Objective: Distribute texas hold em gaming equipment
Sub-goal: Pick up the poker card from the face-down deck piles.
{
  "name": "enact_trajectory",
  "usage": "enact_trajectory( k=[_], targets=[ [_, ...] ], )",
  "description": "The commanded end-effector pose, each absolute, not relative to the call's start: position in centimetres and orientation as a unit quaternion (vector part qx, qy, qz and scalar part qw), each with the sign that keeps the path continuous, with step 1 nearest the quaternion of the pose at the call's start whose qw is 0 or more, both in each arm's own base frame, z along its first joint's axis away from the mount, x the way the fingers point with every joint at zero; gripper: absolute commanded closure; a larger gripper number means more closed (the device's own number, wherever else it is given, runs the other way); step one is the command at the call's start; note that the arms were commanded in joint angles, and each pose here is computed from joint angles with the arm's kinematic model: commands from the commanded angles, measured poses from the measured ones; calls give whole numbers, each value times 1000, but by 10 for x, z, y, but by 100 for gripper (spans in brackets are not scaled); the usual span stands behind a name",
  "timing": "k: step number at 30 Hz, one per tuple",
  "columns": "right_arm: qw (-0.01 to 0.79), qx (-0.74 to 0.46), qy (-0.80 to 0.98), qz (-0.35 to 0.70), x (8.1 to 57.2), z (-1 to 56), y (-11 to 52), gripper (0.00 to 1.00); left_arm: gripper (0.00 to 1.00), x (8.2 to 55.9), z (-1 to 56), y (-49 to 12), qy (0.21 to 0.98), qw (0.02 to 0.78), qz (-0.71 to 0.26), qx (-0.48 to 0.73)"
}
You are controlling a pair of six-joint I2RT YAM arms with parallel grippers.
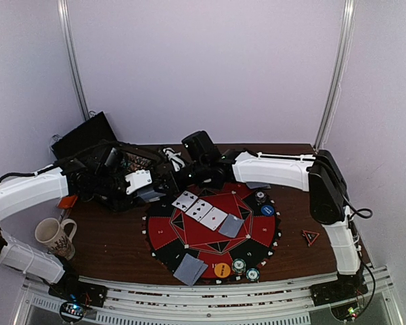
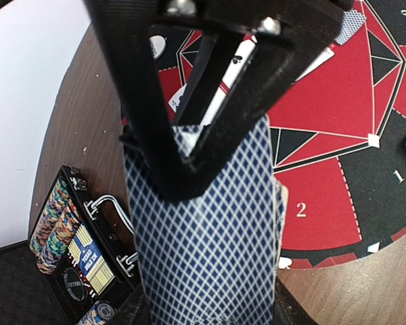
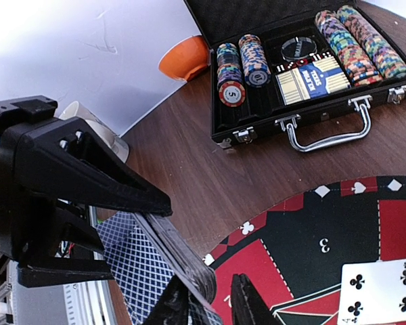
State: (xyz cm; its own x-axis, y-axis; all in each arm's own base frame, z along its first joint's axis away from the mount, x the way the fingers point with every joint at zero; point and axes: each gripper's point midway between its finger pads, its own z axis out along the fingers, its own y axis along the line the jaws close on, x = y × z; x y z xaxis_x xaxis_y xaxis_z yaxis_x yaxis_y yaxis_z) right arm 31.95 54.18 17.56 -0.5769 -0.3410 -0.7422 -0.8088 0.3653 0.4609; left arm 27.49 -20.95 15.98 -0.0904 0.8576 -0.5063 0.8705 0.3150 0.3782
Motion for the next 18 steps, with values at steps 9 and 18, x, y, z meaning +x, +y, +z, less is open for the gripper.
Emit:
enact_trajectory(
  k=[9, 18],
  targets=[
    [306, -379, 789, 375, 328, 211, 511, 100, 53, 280, 174, -218, 726, 363, -14, 584],
    [310, -444, 774, 329, 320, 259, 446, 100, 53, 282, 174, -217, 726, 364, -10, 583]
  ],
)
